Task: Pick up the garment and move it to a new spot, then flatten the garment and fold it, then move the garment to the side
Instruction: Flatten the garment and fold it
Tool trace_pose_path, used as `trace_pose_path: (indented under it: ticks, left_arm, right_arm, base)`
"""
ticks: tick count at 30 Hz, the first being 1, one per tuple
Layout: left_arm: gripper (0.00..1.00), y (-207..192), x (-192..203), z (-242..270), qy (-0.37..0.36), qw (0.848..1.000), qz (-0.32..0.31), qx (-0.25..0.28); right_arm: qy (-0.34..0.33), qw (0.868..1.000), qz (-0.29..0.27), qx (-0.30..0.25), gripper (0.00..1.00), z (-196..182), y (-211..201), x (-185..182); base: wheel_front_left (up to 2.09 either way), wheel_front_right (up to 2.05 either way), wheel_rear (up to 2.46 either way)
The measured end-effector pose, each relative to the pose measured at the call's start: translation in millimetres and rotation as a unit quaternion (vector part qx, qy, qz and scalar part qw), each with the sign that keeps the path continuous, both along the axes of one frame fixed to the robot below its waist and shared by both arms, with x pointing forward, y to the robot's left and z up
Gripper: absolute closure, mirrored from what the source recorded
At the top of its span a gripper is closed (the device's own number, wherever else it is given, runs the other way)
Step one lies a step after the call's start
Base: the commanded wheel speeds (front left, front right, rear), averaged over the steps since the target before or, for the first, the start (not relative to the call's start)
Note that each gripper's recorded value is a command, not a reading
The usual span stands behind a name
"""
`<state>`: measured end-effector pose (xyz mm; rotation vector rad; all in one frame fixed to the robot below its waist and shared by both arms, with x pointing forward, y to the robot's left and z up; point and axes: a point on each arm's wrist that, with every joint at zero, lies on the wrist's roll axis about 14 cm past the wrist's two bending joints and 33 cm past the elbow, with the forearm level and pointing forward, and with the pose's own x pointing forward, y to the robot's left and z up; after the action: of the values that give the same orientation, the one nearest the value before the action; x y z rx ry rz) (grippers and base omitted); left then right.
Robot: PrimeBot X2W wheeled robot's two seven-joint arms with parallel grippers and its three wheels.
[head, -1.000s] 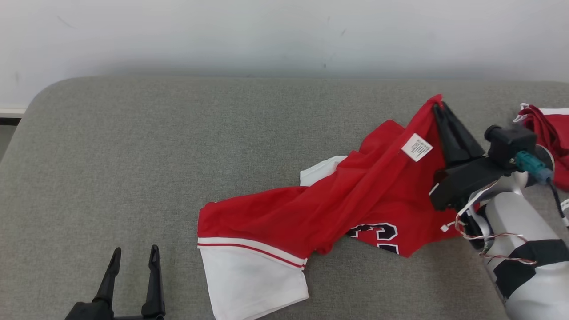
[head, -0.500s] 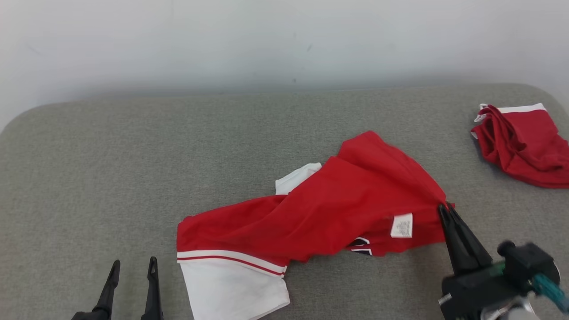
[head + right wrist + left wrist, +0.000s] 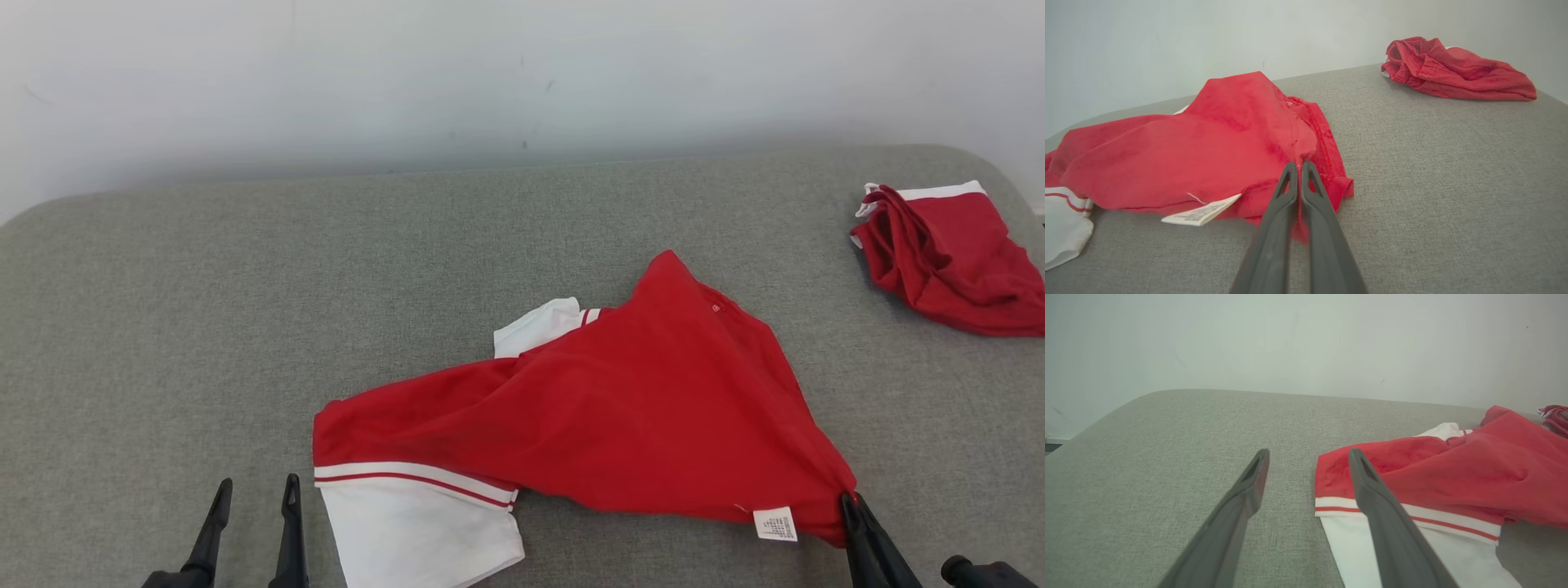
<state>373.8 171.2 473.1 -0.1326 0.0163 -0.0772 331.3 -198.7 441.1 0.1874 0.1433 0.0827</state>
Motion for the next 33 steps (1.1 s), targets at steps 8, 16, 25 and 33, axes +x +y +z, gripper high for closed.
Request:
trace_pose_path:
  ticks: [8, 16, 25, 33]
  left_arm:
    - [0.00, 2.4, -1.8, 2.5, -0.003, 1.000, 0.003, 0.001]
    - [0.00, 10.6, -9.3, 9.3, -0.013, 1.000, 0.015, 0.004]
    - [0.00, 21.0, -16.1, 28.2, -0.043, 0.999, 0.029, 0.011]
    - [0.00, 32.7, -23.9, 36.2, -0.055, 0.997, 0.047, 0.025]
  right_arm:
    - [-0.049, 0.999, -0.012, -0.005, 0.00, 28.4, -4.7, 12.2]
    - [-0.090, 0.996, -0.014, -0.014, 0.00, 53.3, -6.0, 15.7]
    - [-0.119, 0.993, -0.016, -0.014, 0.00, 71.1, -2.9, 13.7]
    - [-0.123, 0.992, -0.010, -0.017, 0.00, 73.1, 2.8, 11.0]
  base:
    - [0.00, 0.00, 0.00]
    - [0.00, 0.00, 0.00]
    - [0.00, 0.00, 0.00]
    - [0.00, 0.00, 0.00]
